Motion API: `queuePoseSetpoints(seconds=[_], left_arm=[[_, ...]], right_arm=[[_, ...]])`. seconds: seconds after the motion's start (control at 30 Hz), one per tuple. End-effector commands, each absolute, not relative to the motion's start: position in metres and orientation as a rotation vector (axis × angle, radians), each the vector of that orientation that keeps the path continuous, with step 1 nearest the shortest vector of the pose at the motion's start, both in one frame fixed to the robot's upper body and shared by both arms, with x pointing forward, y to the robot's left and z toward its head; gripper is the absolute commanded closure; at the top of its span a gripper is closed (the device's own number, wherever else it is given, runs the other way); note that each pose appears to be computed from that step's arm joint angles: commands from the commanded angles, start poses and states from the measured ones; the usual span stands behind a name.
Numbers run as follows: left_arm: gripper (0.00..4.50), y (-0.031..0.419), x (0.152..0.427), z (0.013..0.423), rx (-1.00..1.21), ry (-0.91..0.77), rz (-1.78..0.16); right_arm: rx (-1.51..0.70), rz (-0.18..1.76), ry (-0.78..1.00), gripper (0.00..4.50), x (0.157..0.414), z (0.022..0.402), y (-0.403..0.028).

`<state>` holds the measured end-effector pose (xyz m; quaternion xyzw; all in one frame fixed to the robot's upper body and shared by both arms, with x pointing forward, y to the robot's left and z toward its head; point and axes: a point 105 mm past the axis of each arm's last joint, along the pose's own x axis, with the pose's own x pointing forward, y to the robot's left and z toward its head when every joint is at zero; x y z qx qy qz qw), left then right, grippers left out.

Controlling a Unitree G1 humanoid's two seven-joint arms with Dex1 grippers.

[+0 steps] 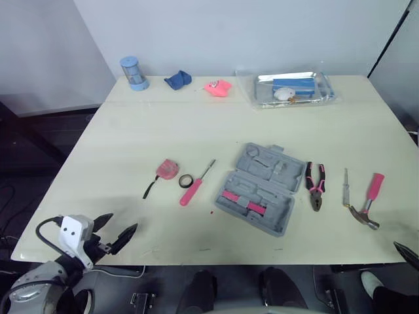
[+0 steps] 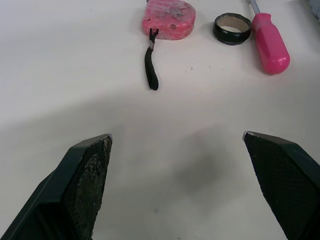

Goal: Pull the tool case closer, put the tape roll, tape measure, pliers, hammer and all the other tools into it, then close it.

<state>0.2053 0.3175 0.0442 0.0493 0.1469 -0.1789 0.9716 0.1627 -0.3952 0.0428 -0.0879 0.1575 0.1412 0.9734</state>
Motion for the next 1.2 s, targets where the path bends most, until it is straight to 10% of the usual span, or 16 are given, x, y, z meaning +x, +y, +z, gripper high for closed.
queuePoseSetpoints(seconds=[0.03,0.73,1.2], left_arm=[[0.03,0.325,0.205,0.05,0.107,0.283,-0.355],[0.03,0.323,0.217,0.057,0.111,0.249,-0.423],[0.03,0.265,0.275,0.104,0.156,0.148,-0.781]], right_arm=[[-0.204,0.261,0.284,0.0,0.161,0.053,-0.403],[-0.224,0.318,0.24,0.0,0.168,0.059,-0.388],[-0.172,0.534,0.156,0.0,0.208,0.085,-0.294]])
